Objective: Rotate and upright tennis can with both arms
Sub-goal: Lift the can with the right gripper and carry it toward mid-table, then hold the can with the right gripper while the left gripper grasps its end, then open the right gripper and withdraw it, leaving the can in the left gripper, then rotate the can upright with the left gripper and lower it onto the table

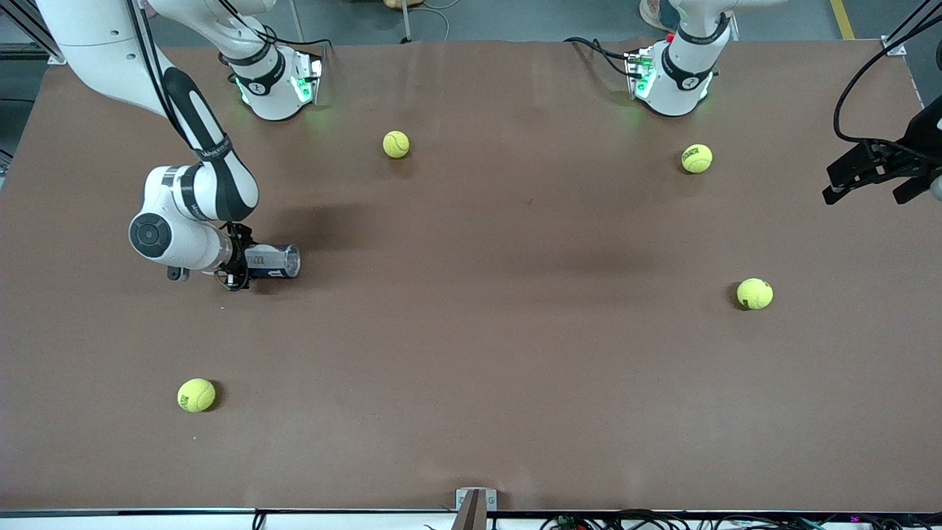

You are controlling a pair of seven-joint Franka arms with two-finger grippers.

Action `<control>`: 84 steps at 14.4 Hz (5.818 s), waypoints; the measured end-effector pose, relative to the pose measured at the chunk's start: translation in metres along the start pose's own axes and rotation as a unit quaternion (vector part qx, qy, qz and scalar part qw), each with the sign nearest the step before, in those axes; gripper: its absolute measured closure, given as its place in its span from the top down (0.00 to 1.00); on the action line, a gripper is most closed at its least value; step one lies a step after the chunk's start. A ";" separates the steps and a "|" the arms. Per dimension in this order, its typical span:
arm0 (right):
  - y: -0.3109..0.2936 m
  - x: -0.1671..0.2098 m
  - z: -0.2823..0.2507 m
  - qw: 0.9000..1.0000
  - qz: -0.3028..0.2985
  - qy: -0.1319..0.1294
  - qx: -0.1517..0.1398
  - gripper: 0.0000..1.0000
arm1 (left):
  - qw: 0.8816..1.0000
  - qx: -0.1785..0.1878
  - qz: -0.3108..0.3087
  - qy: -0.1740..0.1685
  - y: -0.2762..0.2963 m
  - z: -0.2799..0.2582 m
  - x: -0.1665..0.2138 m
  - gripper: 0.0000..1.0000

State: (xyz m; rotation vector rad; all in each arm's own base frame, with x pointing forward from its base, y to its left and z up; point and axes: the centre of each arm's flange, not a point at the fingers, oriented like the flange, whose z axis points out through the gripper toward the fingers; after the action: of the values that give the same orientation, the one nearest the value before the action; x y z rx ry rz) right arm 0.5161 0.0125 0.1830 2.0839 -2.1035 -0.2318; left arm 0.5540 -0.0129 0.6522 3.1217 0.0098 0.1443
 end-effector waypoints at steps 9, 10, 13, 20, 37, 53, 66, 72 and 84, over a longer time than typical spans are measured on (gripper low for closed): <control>-0.005 -0.107 -0.056 0.999 0.001 0.024 -0.032 0.70 | 1.000 0.000 0.000 0.000 0.000 0.000 0.000 1.00; -0.004 -0.137 -0.067 0.999 0.008 0.027 -0.018 0.70 | 1.000 0.000 0.000 0.000 0.000 0.000 0.000 1.00; 0.005 -0.231 -0.100 0.999 0.029 0.026 0.028 0.70 | 1.000 0.000 0.000 0.000 0.000 0.000 0.000 1.00; 0.007 -0.398 -0.098 0.997 0.040 -0.010 0.069 0.70 | 1.000 0.000 0.000 -0.001 0.000 0.001 0.000 1.00; 0.016 -0.568 -0.017 0.990 -0.018 -0.018 0.138 0.70 | 0.962 -0.122 -0.023 -0.243 0.129 0.258 0.036 1.00; 0.019 -0.577 -0.042 0.988 -0.032 0.008 0.149 1.00 | 0.853 -0.481 -0.126 -0.155 0.136 0.447 -0.043 1.00; -0.034 -0.440 -0.228 0.961 -0.246 0.050 0.113 1.00 | 0.777 -0.608 -0.155 -0.045 0.202 0.540 -0.088 0.99; -0.082 -0.274 -0.275 0.900 -0.425 0.044 0.081 1.00 | 0.775 -0.615 -0.147 -0.025 0.207 0.542 -0.090 0.45; -0.092 0.037 -0.329 0.734 -0.676 0.052 0.034 1.00 | 0.775 -0.621 -0.114 -0.001 0.204 0.518 -0.058 0.04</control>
State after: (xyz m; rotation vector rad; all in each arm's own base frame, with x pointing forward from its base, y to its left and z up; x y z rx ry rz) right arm 0.6809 -0.0222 0.4828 3.0874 -0.1355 -0.1679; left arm 0.5453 -0.2258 0.1346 1.7592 0.2015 0.0811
